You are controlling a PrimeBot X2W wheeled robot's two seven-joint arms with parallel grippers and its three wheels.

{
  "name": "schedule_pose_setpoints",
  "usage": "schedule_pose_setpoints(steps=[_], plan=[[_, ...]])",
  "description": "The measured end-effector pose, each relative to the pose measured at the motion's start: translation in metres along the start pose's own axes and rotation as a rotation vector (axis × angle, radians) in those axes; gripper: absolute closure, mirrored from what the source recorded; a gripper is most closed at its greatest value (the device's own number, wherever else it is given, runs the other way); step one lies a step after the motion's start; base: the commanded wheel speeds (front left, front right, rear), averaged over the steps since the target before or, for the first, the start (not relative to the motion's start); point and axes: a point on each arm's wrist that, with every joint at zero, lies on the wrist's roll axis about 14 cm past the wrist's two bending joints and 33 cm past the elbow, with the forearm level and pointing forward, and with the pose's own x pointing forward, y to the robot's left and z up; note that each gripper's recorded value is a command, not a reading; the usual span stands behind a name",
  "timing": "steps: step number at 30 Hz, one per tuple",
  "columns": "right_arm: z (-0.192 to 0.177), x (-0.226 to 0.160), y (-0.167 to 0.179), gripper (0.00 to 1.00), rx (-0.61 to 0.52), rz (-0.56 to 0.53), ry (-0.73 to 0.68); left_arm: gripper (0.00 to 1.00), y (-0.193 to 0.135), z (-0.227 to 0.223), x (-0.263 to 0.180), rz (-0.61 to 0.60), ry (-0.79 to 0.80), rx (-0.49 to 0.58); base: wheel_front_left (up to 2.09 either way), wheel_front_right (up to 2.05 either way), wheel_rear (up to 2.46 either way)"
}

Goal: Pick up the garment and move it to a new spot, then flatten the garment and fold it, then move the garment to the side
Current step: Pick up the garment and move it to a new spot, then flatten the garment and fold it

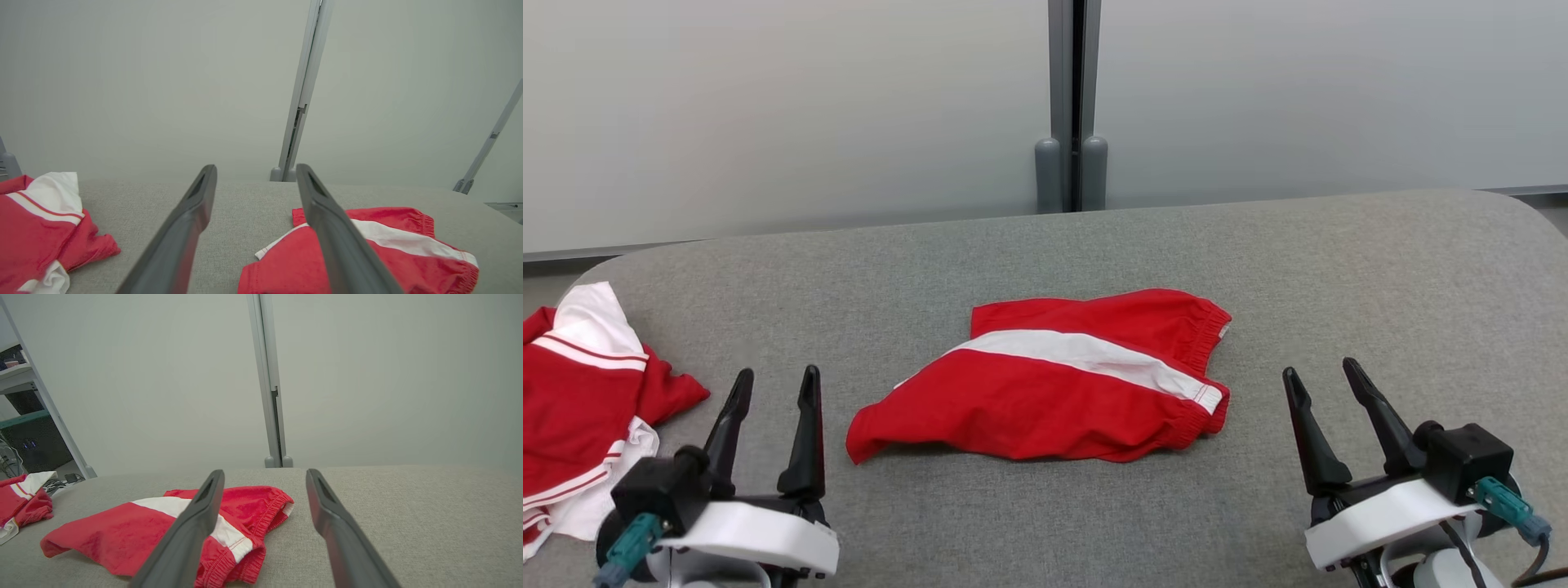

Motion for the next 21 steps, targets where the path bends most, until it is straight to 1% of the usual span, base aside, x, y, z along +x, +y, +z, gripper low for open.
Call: schedule_pose_setpoints(steps=[5, 10, 21], plan=[[-0.004, -0.004, 0.000, 0.00, 0.005, -0.004, 0.012, 0.00, 0.005, -0.007, -0.012, 0.050, 0.000, -0.022, 0.00, 0.00, 0.00], [-0.005, -0.005, 0.002, 0.00, 0.004, 0.004, 0.016, 0.00, 0.004, -0.005, -0.017, 0.047, -0.017, 0.005, 0.00, 0.00, 0.00], [-0.003, -0.006, 0.002, 0.00, 0.001, 0.004, 0.010, 0.00, 0.001, -0.008, -0.023, 0.059, -0.020, 0.018, 0.00, 0.00, 0.00]])
